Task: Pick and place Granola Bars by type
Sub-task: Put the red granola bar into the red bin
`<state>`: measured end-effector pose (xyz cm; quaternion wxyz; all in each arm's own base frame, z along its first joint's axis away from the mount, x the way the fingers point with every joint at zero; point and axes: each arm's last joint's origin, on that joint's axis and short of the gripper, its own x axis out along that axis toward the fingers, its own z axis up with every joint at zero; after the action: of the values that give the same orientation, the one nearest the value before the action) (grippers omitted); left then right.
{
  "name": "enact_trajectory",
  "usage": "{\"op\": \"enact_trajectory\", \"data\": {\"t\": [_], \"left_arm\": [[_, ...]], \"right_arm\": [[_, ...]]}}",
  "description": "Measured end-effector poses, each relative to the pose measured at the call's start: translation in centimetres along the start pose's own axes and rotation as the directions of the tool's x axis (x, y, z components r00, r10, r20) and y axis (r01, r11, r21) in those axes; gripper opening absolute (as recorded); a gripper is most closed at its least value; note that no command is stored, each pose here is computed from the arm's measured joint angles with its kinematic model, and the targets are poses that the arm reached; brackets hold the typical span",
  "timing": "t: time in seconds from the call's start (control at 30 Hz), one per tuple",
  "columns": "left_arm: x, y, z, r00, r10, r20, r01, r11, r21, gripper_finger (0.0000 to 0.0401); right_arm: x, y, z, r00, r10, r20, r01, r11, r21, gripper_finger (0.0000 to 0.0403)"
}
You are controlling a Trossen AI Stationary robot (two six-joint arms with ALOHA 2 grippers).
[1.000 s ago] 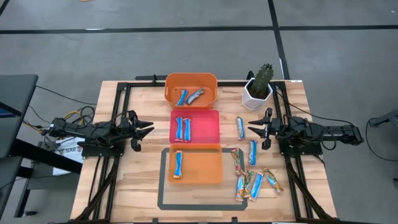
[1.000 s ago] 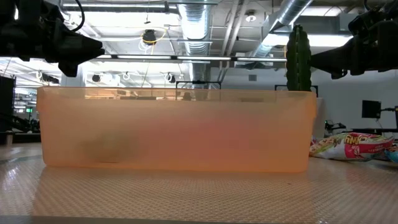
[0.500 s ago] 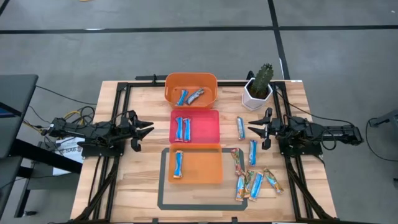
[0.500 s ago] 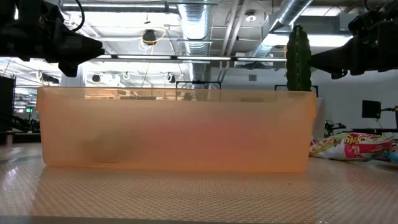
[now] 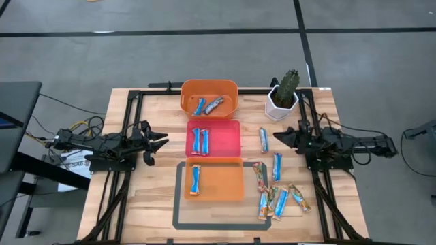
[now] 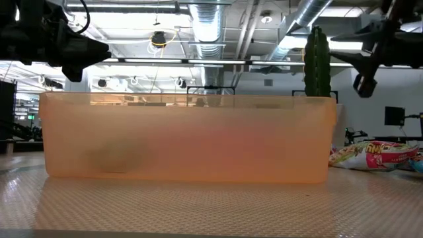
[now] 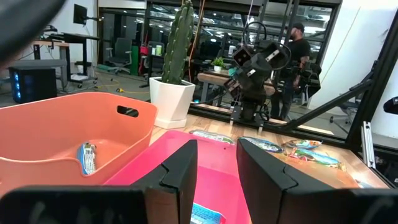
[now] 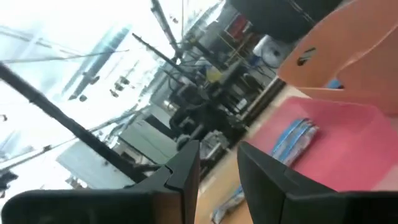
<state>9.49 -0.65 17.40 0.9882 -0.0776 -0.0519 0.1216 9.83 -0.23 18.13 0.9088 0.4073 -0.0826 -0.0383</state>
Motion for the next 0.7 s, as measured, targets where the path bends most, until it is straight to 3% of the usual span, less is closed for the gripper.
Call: {"op": "enact_trajectory", "data": {"t": [0.13, 0.23, 0.3, 0.4, 0.5, 0.6, 0.7], "left_arm": [[0.0, 0.0, 0.0, 1.000, 0.000, 0.000, 0.000, 1.000, 0.000, 0.0105], [0.0, 0.0, 0.0, 1.000, 0.000, 0.000, 0.000, 1.000, 0.000, 0.0105], [0.0, 0.0, 0.0, 1.000, 0.000, 0.000, 0.000, 1.000, 0.000, 0.0105], [0.0, 0.0, 0.0, 1.000, 0.000, 0.000, 0.000, 1.000, 0.000, 0.0105], [0.0, 0.0, 0.0, 1.000, 0.000, 0.000, 0.000, 1.000, 0.000, 0.0105], [0.0, 0.0, 0.0, 1.000, 0.000, 0.000, 0.000, 1.000, 0.000, 0.0105], [0.0, 0.0, 0.0, 1.000, 0.000, 0.000, 0.000, 1.000, 0.000, 0.0105]], "right_arm": [[-0.2, 1.1, 1.2, 0.996, -0.074, -0.059, 0.075, 0.997, 0.004, 0.0102], [-0.4, 2.8, 2.7, 0.981, -0.153, -0.119, 0.139, 0.983, -0.119, 0.0102], [-0.4, 3.5, 3.6, 0.953, -0.262, -0.153, 0.231, 0.954, -0.192, 0.0102], [-0.2, 4.4, 4.8, 0.873, -0.462, -0.157, 0.422, 0.877, -0.230, 0.0102], [0.4, 4.9, 5.5, 0.762, -0.629, -0.151, 0.580, 0.768, -0.271, 0.0102], [1.4, 5.3, 5.9, 0.676, -0.722, -0.147, 0.651, 0.679, -0.340, 0.0102], [2.4, 5.5, 5.8, 0.610, -0.776, -0.159, 0.681, 0.616, -0.396, 0.0102]]}}
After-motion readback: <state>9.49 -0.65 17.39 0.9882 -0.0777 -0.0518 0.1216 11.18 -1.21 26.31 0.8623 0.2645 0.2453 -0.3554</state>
